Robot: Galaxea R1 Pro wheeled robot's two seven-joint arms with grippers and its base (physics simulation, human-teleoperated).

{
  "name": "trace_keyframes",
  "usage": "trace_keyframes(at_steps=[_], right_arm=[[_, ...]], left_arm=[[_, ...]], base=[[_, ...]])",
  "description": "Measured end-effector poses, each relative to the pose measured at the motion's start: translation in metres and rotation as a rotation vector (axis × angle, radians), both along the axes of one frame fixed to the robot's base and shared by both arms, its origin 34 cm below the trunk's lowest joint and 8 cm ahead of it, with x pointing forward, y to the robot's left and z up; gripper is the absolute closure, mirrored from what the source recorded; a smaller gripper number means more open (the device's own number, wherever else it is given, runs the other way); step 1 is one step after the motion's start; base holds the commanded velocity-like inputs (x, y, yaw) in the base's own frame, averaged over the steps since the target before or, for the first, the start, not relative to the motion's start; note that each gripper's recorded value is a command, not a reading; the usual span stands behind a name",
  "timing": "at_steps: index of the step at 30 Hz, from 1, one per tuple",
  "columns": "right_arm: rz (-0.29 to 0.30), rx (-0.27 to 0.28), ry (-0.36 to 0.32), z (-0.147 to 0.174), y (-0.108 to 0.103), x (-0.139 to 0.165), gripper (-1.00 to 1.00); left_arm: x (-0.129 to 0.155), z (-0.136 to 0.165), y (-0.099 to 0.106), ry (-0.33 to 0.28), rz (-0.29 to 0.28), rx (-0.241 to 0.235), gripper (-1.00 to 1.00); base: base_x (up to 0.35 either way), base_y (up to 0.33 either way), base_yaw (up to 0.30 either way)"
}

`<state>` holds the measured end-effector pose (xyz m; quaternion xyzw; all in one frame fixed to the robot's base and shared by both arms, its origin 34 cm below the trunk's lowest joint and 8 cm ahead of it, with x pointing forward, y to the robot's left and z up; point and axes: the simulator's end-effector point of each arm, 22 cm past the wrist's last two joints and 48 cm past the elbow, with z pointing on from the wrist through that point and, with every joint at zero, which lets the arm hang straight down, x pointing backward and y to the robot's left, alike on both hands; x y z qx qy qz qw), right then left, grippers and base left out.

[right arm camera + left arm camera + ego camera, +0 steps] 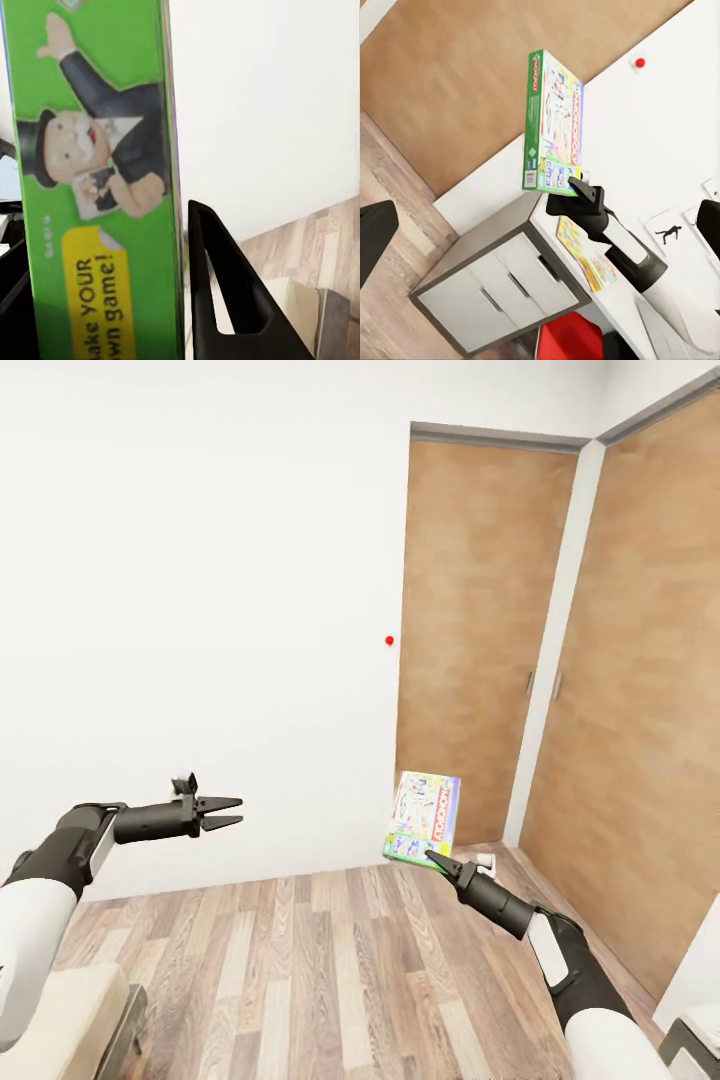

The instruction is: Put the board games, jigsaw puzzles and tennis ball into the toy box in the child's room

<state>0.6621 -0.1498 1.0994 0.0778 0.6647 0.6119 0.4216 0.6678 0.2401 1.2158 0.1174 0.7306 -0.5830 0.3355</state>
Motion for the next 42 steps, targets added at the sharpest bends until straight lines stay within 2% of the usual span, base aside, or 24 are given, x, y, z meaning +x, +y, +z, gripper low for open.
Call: trace_keyframes(at_steps=[42], right_arm=[[-0.007,-0.008,-0.038,0.020,-0.007,-0.003,1.00]], left_arm=[[-0.008,0.021,0.002,-0.042,0.002,0.003,-1.00]], base=[[0.000,0.000,-0.256]])
